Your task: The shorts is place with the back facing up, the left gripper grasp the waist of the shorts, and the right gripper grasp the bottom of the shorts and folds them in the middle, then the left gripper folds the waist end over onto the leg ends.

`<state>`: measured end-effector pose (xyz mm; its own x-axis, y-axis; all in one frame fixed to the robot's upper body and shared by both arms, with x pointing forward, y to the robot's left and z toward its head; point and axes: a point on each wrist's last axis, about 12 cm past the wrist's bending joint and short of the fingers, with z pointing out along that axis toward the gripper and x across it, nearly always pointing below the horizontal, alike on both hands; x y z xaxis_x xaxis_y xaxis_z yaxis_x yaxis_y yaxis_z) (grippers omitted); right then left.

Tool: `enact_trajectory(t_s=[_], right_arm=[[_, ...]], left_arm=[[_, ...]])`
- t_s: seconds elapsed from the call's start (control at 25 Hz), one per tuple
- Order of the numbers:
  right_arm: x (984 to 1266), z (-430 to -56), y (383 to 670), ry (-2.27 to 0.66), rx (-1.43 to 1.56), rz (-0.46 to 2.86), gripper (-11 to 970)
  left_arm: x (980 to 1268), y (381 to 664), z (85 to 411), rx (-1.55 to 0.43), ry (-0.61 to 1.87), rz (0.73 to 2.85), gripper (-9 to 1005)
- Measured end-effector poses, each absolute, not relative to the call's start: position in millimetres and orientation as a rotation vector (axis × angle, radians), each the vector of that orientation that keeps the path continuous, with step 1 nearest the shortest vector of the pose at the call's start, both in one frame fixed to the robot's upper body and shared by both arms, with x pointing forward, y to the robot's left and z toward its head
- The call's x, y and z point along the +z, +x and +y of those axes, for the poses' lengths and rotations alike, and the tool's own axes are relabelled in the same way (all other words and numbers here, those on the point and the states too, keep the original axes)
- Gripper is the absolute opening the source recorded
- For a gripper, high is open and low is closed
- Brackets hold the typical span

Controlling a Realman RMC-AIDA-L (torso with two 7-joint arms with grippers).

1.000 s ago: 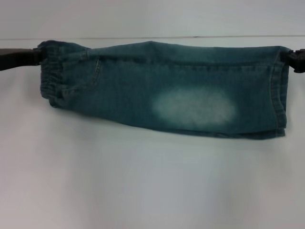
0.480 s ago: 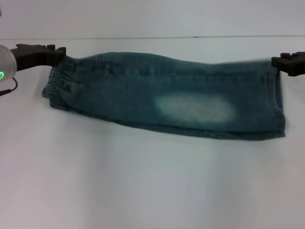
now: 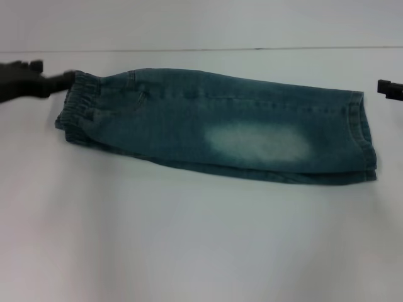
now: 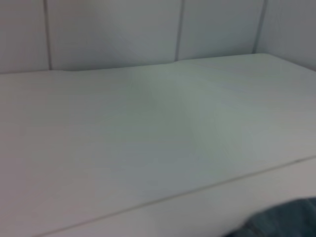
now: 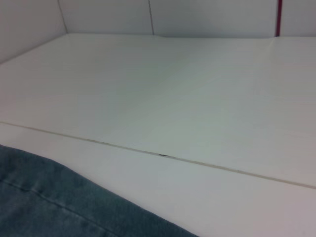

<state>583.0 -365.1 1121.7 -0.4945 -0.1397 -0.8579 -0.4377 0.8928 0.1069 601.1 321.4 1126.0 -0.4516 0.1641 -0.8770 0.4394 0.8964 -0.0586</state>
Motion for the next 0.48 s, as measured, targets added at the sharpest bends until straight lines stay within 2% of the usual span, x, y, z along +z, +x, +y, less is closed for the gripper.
enact_trajectory(t_s=[0.32, 0.48], right_arm=[[1118, -358, 557, -0.501, 0.526, 2.001, 845], [1116, -348, 545, -0.620, 0.608, 1.925, 877]], left_arm=[[1108, 559, 349, -0.395, 0.564, 2.021, 733], [1094, 556, 348, -0.398, 0.581, 2.044, 875]])
